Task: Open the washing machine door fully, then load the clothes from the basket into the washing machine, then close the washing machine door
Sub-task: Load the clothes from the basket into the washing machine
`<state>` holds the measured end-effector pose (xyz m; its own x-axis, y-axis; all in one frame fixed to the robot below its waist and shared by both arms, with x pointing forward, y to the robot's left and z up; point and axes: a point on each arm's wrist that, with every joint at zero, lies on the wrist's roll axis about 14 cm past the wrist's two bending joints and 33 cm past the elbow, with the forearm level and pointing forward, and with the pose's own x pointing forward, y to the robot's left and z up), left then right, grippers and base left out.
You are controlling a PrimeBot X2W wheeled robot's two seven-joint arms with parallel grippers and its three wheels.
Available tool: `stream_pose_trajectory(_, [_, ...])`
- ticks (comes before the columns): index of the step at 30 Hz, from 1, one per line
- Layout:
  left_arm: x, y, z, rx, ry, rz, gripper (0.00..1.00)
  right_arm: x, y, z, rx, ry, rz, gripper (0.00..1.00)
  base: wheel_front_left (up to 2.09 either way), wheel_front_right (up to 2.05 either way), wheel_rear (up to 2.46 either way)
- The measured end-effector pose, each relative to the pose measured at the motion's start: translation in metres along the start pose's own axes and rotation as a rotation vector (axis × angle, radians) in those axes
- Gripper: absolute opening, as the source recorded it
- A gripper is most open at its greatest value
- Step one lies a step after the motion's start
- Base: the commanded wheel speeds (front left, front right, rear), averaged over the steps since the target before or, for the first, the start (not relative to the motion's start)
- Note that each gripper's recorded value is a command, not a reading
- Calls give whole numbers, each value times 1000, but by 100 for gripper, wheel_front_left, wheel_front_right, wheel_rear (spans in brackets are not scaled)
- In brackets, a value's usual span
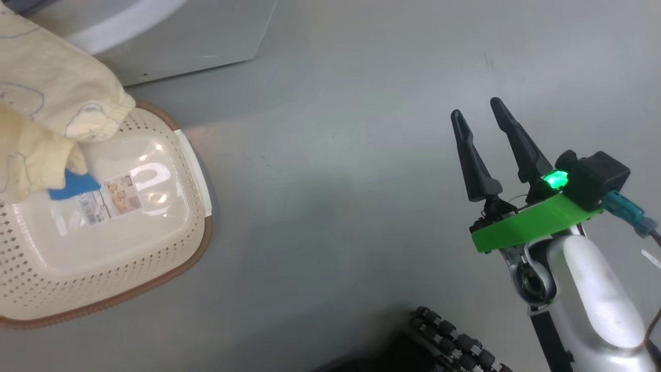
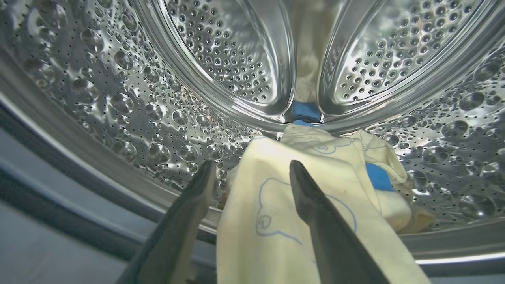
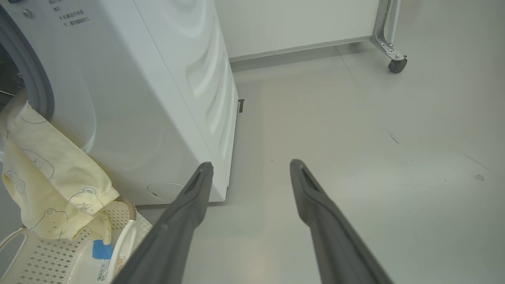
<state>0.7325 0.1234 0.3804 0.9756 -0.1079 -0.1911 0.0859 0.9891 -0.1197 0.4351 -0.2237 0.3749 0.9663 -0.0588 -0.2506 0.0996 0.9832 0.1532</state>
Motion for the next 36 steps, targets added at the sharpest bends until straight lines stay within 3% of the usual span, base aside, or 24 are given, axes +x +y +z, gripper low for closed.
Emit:
stream_pose_trajectory(7, [-34,-6,9,0,-95,1,100,-1,1,13,-19,-36,4,100,0,0,0])
stream_pose_trajectory(18, [-123,-28,16,-6,-176,-52,100,-10,5,33,-46,-93,12,100,0,0,0])
stream_pose_trajectory(26, [-188,-44,14,3,-157,-111,100,-20,18,44,-64,-122,46,100,0,0,0])
stream_pose_trajectory(36, [-251,-44,11,4,-113,-105,100,-35,41,57,-88,-157,111,100,0,0,0])
